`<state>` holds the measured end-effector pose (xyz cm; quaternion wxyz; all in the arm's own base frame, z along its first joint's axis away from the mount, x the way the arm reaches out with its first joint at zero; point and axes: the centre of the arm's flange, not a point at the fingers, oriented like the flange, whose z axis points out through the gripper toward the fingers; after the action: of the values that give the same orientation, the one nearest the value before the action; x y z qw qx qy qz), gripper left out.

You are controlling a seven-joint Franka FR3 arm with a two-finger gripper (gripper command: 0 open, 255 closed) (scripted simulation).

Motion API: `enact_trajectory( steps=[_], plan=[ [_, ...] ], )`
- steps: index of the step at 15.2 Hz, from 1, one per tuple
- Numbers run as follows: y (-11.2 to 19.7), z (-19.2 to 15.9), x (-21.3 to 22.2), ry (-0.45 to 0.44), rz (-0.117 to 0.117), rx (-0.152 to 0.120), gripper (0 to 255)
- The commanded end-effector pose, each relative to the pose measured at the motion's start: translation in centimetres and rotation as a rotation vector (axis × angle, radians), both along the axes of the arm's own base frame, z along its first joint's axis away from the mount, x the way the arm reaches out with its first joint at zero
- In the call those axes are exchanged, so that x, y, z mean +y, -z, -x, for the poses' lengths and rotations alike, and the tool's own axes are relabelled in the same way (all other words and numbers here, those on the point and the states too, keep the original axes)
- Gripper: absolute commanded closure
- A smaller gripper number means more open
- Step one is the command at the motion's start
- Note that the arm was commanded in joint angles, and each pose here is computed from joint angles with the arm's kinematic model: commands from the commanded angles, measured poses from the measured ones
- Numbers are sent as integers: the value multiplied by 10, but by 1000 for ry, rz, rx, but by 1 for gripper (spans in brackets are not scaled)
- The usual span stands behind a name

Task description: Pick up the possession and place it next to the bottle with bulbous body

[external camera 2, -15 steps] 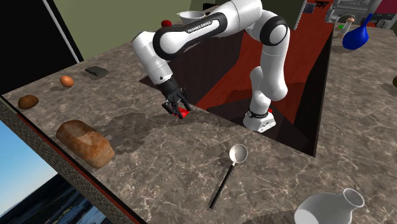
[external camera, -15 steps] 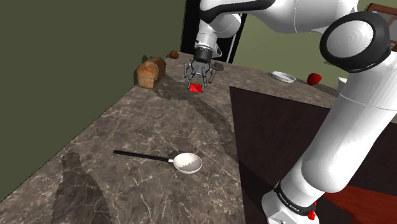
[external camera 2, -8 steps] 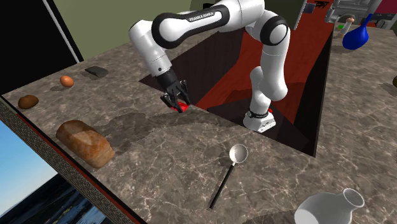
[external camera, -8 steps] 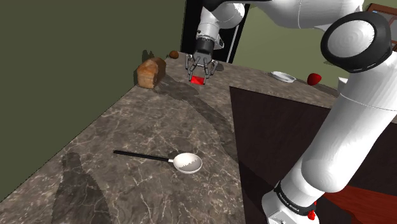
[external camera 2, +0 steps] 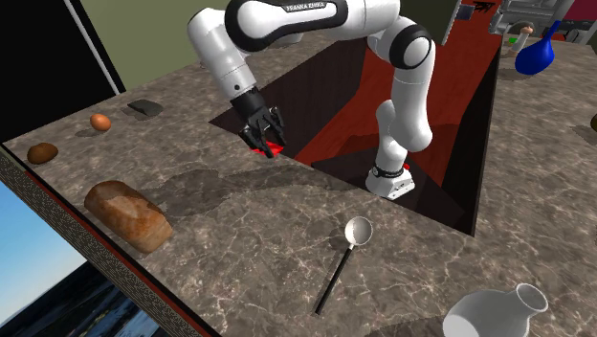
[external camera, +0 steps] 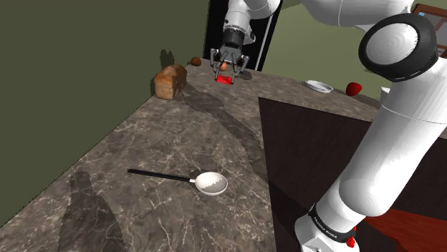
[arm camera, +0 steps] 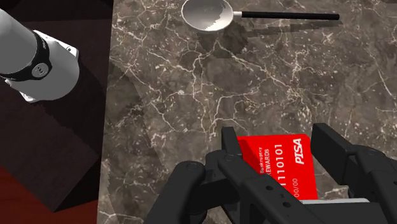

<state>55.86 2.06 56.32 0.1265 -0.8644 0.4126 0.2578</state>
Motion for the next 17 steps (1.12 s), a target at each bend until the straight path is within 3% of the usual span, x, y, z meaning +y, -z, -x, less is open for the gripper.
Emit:
enact_trajectory(
  steps=[1,13,17],
  plan=[
    [-11,0,1,0,0,0,255],
    [-71,0,1,0,0,0,255],
    [-72,37,38,0,0,0,255]
  ],
)
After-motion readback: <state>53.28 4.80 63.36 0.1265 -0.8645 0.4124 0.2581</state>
